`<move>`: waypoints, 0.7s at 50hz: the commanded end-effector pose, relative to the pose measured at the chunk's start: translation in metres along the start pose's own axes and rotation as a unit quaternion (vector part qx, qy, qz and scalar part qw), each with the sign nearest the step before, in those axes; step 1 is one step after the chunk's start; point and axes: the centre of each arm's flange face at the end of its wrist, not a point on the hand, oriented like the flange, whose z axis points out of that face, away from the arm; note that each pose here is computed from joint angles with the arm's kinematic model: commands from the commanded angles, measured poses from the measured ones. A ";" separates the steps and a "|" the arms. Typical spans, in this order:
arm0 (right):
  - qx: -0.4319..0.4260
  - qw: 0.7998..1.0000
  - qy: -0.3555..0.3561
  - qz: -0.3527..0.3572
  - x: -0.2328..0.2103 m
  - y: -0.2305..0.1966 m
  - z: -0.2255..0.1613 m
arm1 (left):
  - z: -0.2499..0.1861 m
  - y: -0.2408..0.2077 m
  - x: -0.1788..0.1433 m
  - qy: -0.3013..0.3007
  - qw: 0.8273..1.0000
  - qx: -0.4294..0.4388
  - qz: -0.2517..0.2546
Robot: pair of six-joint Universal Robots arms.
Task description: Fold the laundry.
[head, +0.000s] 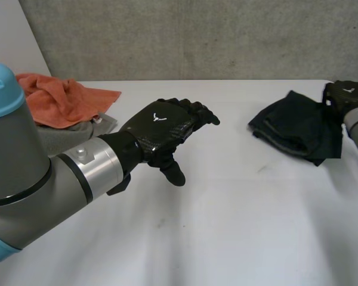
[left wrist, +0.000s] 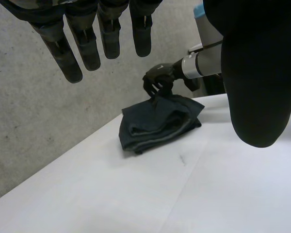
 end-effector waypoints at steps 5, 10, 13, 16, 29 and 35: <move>-0.021 1.000 0.015 -0.006 0.024 0.023 0.004 | 0.008 0.006 -0.001 0.003 1.000 -0.006 -0.002; -0.020 0.997 0.076 -0.012 0.058 0.020 0.006 | 0.014 0.005 -0.002 -0.002 1.000 -0.004 -0.002; -0.025 0.992 0.122 -0.014 0.088 0.024 0.004 | 0.017 0.004 0.004 0.002 1.000 -0.002 0.002; -0.028 0.989 0.140 -0.024 0.101 0.030 0.004 | 0.020 0.003 0.011 0.008 1.000 0.000 0.004; -0.057 0.974 0.212 -0.052 0.136 0.045 -0.004 | 0.025 0.001 0.014 0.010 1.000 0.005 0.007; -0.075 0.975 0.203 -0.047 0.131 0.054 -0.007 | 0.025 -0.001 0.016 0.013 1.000 0.007 0.008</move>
